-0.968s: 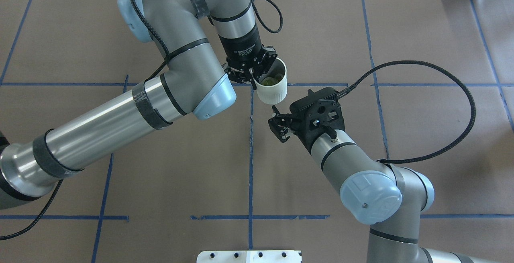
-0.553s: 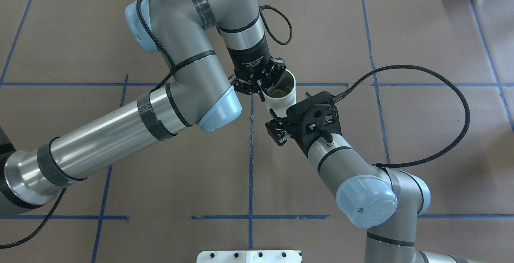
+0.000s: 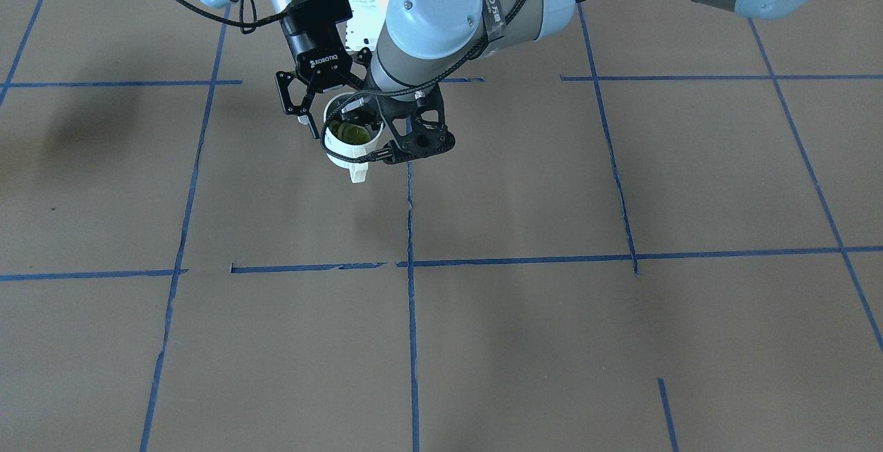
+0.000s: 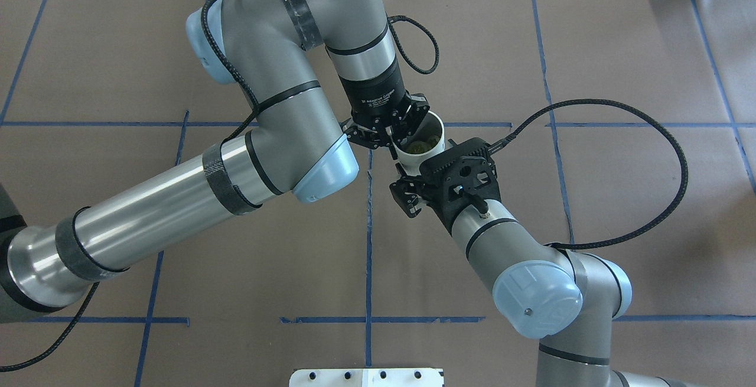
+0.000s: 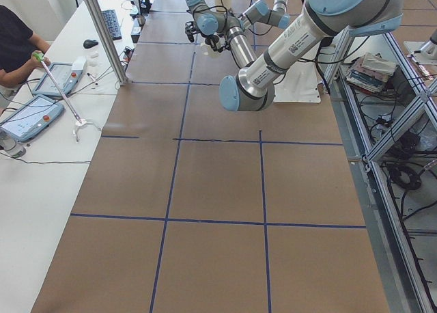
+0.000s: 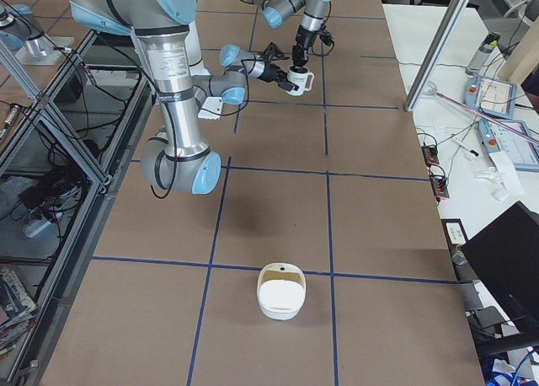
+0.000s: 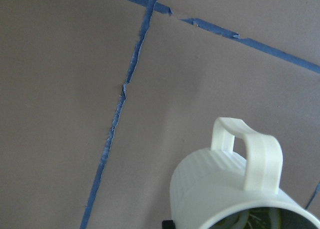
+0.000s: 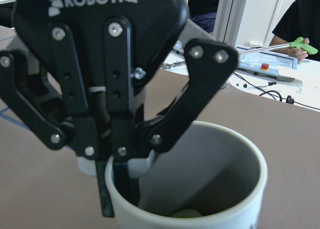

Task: Left arm hands cup to right arm to dump lemon

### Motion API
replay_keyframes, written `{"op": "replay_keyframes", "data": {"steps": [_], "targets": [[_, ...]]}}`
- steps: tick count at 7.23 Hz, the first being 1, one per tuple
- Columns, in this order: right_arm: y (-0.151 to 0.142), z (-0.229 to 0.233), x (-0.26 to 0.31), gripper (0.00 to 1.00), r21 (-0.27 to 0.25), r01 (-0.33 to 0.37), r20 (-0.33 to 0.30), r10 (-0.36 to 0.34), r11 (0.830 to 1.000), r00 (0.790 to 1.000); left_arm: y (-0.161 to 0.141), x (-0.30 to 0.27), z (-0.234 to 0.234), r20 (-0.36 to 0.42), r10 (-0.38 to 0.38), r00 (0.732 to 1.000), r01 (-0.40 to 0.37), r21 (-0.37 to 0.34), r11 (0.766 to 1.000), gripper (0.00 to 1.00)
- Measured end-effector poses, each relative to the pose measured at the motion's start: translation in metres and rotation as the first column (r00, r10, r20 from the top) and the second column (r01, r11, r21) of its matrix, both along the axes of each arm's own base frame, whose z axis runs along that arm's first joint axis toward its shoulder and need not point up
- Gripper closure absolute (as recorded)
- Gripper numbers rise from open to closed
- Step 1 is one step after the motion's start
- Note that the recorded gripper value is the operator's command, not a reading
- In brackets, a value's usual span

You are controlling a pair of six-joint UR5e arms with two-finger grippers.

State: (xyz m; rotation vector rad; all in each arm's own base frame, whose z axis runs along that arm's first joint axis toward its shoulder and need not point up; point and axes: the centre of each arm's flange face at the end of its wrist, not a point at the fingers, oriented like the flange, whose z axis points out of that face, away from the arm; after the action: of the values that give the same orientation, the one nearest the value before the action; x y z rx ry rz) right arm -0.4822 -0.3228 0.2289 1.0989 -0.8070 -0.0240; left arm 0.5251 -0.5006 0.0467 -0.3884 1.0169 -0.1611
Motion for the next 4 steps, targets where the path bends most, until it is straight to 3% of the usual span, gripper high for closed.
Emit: {"op": "replay_keyframes", "data": {"steps": [1,2,3,4], "targets": [[0.0002,0.0,-0.0003,0.01,0.0,0.001,-0.001,-0.001,1.0,1.0,0.0015,-0.0009,-0.0019,-0.005,0.003,1.0,-0.003,0.001,1.0,0.94],[0.0003,0.0003,-0.0006,0.08,0.0,0.001,-0.002,-0.001,1.0,1.0,0.0029,-0.002,-0.0035,-0.01,0.005,1.0,-0.005,0.004,1.0,0.92],[0.0003,0.0004,-0.0006,0.41,0.001,0.001,-0.003,-0.001,1.0,1.0,0.0045,-0.0027,-0.0046,-0.016,0.013,1.0,-0.013,0.002,1.0,0.82],[0.0004,0.0008,-0.0006,0.65,0.001,0.002,-0.005,-0.002,1.0,1.0,0.0061,-0.003,-0.0056,-0.024,0.025,0.999,-0.025,-0.005,1.0,0.66]]}}
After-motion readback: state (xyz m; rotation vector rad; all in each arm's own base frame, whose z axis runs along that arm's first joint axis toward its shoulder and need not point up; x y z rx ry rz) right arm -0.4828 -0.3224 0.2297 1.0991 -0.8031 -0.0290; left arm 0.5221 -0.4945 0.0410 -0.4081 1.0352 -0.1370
